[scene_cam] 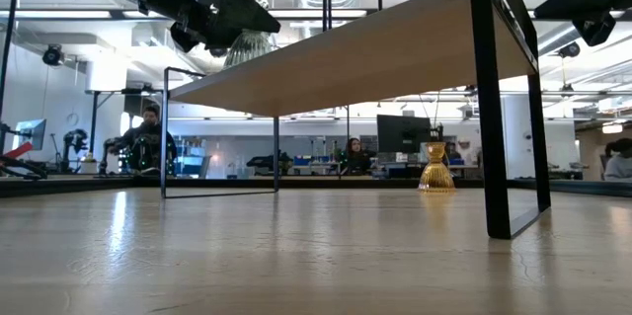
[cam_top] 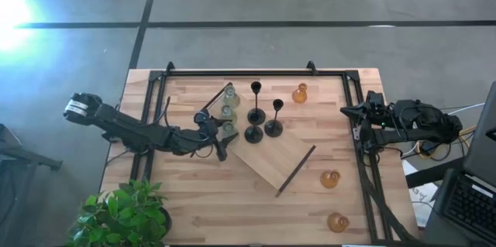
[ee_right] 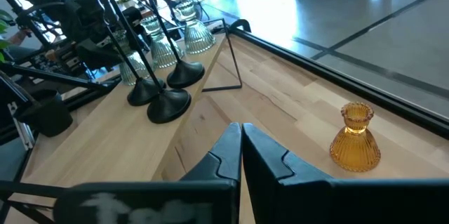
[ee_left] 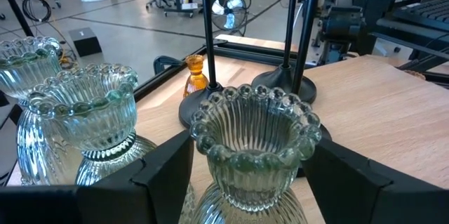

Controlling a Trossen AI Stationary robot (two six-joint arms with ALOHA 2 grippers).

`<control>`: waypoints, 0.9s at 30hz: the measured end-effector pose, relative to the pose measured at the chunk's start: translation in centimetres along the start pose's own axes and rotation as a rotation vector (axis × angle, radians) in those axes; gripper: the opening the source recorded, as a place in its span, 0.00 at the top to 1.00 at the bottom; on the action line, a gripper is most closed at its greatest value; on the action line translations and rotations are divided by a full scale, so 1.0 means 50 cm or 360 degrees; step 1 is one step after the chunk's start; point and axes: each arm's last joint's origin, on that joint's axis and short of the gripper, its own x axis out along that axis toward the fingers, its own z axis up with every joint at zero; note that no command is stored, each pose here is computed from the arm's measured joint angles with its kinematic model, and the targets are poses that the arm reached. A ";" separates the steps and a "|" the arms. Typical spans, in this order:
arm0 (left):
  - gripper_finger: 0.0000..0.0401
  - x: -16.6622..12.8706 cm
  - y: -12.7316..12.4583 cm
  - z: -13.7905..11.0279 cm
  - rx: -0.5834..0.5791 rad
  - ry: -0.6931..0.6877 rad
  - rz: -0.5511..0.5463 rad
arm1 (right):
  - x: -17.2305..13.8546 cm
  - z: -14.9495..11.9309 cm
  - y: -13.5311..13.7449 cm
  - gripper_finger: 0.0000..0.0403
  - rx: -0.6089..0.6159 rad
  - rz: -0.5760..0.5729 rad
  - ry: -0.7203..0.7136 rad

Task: Pick & Place candle stick holders
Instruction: Put the top orange candle holder on the shelf

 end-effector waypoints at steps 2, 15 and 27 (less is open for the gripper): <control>0.35 0.000 0.000 0.000 0.0003 0.0000 0.0000 | 0.000 0.000 0.000 0.98 0.0000 0.0000 0.0000; 0.35 -0.008 0.002 0.003 0.0019 0.0013 -0.0005 | 0.000 0.000 0.000 0.98 0.0000 0.0000 0.0000; 0.35 -0.025 0.007 0.010 0.0042 0.0030 -0.0004 | 0.000 0.000 0.000 0.98 0.0000 0.0001 -0.0001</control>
